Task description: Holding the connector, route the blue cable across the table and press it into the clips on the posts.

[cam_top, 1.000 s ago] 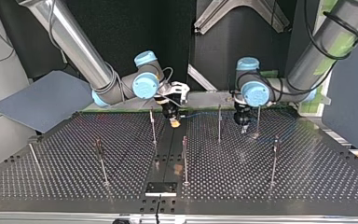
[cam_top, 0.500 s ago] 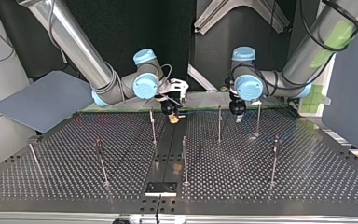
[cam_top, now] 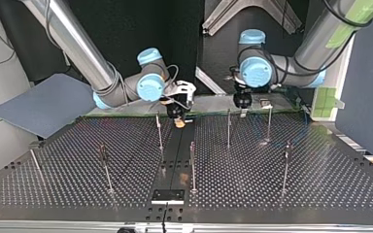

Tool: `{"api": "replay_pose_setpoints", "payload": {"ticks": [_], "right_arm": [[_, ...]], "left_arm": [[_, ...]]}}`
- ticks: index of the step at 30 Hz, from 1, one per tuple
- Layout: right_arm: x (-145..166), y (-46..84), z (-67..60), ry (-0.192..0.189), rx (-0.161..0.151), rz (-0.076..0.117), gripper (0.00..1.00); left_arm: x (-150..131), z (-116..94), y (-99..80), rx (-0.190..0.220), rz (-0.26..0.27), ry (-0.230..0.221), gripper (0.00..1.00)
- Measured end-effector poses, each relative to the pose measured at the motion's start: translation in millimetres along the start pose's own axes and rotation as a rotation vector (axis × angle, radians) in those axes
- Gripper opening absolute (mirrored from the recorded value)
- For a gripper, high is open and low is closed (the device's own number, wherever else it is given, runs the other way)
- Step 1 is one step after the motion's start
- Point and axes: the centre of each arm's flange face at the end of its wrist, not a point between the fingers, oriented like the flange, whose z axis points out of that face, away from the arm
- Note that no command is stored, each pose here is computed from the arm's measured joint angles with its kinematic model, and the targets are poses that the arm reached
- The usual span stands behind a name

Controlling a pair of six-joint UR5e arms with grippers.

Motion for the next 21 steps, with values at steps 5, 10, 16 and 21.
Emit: {"api": "replay_pose_setpoints", "payload": {"ticks": [5,10,16,21], "right_arm": [[2,1.7,-4.0,0.000,-0.003,0.004,0.00],[2,2.8,-4.4,0.000,-0.005,0.010,0.00],[3,11.2,-3.2,-0.001,-0.015,0.018,0.00],[3,20.8,-1.6,-0.001,-0.028,0.023,0.00]], "left_arm": [[9,-29,-5.5,-0.008,0.043,0.038,1.00],[6,-51,-16.0,-0.004,0.055,0.018,1.00],[-4,-64,-37.8,0.050,0.024,-0.048,1.00],[6,-62,-55.0,0.091,0.031,-0.060,1.00]]}}
